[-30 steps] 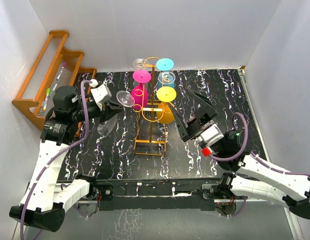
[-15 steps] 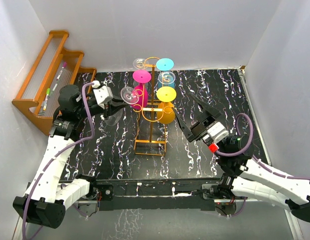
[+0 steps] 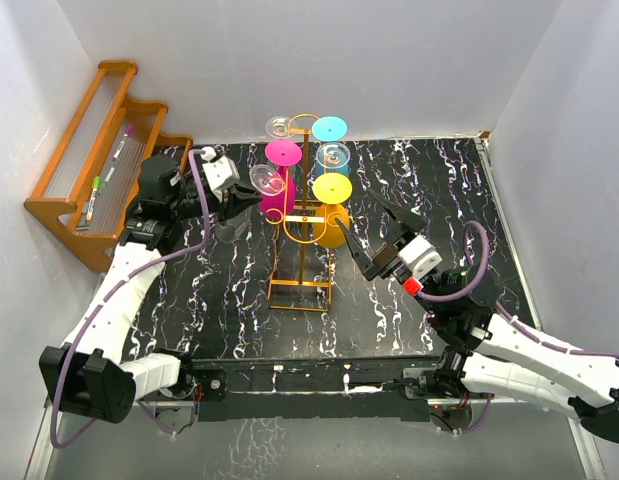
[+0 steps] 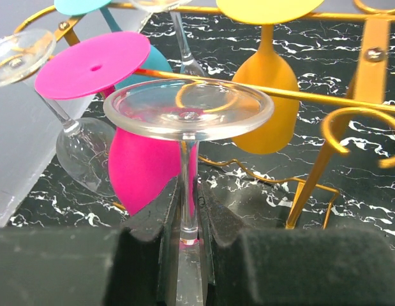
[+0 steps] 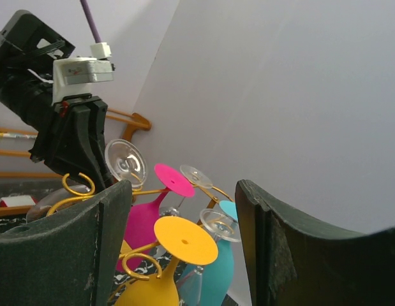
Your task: Place the wine glass upside down on the wine glass rack
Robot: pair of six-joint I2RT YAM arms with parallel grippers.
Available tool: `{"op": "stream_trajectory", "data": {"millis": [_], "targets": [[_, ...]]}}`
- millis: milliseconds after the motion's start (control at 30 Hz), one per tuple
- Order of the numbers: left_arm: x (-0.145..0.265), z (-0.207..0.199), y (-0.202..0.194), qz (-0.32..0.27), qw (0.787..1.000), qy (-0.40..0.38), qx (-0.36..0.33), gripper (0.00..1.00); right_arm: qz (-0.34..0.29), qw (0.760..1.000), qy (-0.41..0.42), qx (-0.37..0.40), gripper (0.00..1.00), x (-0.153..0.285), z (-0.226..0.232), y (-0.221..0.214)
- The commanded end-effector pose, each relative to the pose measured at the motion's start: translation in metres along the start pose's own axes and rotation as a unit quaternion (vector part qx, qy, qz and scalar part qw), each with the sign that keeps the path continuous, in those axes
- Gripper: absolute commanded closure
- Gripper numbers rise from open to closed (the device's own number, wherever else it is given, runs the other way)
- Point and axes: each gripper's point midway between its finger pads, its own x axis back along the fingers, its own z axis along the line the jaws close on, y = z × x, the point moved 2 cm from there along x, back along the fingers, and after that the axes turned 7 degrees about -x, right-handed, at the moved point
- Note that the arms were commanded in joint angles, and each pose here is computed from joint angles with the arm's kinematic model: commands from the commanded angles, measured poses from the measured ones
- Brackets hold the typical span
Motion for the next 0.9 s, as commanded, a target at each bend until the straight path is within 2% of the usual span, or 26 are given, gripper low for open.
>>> {"op": "stream_trajectory", "data": {"millis": [0,867], "targets": [[-0.004,0.017,0.025,-0.033,0.999,0.002,-0.038,1.00,-0.014,1.000,-0.012,-0.008,0.32,-0.005,-0.008,0.014],[-0.020,0.012,0.027,-0.046,0.997,-0.039,-0.050,1.00,0.008,1.000,-0.022,0.010,0.30,0.003,-0.012,0.006]]}}
